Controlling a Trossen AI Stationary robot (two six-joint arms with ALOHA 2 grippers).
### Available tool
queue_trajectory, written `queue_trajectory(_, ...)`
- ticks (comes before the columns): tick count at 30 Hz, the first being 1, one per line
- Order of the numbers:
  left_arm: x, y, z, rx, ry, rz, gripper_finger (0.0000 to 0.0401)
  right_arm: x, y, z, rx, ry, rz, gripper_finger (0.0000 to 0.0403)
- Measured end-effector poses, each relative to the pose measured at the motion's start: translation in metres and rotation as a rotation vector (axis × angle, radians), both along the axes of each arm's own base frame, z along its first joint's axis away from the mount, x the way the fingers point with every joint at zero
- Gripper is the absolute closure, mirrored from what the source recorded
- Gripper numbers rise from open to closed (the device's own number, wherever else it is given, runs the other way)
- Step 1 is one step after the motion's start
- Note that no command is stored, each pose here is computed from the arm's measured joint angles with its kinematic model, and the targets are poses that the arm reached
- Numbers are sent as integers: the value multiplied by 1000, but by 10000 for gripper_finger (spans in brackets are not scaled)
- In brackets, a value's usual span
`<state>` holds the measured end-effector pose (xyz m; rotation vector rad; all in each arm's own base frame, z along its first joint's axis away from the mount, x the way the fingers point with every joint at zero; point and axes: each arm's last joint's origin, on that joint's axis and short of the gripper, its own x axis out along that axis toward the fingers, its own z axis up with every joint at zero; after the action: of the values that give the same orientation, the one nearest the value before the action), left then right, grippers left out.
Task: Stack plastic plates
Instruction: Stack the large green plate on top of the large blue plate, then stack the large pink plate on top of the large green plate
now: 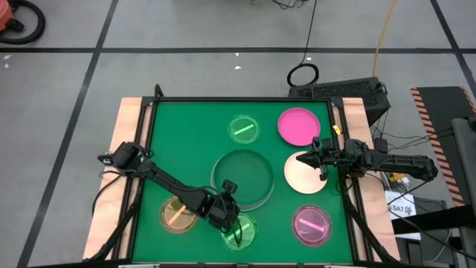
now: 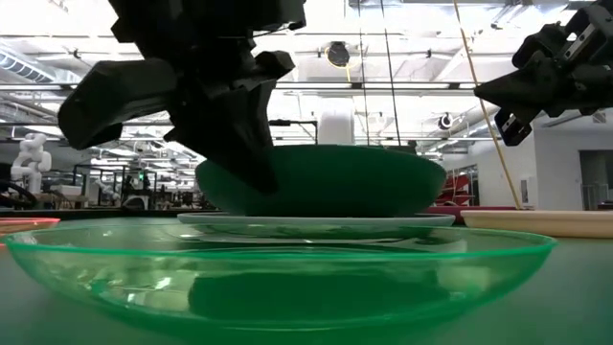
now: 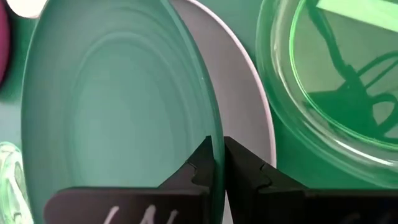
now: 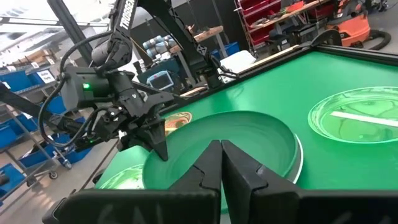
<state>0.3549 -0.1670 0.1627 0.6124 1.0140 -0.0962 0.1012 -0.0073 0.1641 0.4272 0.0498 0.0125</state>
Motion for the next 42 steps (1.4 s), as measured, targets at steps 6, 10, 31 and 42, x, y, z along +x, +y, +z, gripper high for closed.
queue_trajectory(6, 1, 0, 1, -8, -12, 13, 375, 0, 0, 0, 0, 1, 0, 403)
queue_trajectory(10, 1, 0, 1, -14, -16, 22, 373, 0, 0, 0, 0, 1, 0, 403)
queue_trajectory(31, 6, 5, 25, -176, 31, 206, 247, 0, 5, 2, 13, -20, 145, 398)
queue_trajectory(42, 14, 15, 55, -55, 69, 163, 247, 2, 0, 14, -156, 97, -21, 378)
